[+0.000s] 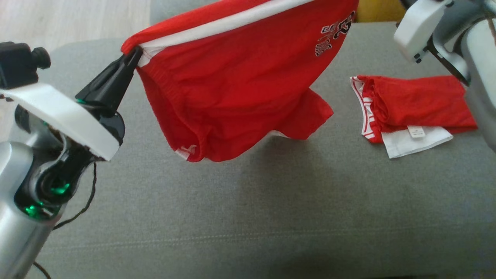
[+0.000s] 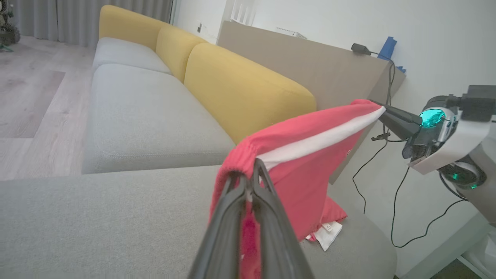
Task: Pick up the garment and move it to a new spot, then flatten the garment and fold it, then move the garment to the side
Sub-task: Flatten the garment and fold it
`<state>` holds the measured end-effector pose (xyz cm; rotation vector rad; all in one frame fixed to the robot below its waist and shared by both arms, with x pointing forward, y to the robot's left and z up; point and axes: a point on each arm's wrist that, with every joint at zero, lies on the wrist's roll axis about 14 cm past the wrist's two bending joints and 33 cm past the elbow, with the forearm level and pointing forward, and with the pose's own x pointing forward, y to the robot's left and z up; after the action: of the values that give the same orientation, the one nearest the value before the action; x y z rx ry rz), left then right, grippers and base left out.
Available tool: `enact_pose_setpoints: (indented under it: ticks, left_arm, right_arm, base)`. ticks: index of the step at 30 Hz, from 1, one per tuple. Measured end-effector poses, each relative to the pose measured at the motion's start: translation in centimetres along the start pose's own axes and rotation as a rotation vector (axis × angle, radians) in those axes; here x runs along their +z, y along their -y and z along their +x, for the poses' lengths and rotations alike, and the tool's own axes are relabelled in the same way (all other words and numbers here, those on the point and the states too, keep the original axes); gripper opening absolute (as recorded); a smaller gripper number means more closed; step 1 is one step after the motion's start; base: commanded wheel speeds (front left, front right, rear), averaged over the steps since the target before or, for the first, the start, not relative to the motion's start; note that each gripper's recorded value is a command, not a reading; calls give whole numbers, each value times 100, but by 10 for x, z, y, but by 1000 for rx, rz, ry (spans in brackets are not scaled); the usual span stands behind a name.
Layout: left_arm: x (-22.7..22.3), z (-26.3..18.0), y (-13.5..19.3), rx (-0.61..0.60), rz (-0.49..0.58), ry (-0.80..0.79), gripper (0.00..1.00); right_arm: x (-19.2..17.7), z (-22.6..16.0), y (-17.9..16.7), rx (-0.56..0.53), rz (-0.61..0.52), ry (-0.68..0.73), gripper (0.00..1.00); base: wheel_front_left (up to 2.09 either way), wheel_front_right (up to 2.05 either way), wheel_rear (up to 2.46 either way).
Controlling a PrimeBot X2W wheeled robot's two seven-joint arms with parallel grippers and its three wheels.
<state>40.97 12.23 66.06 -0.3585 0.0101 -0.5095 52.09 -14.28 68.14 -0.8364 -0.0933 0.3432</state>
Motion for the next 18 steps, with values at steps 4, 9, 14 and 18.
enact_pose_setpoints:
  ticks: [4,9,14,18]
  left_arm:
    - [-5,17,-9,6,-4,-44,0]
    - [21,64,-29,19,48,-30,0]
    - [58,133,-60,62,136,55,0]
    - [82,181,-85,107,236,170,0]
  right_arm:
    - [-7,12,-9,26,14,-26,0]
    - [-15,45,-1,33,54,-54,0]
    - [-7,97,42,-47,88,-13,0]
    - [1,137,76,-150,112,75,0]
  base:
    - [0,0,0]
    - [0,0,0]
    - [0,0,0]
    - [0,0,0]
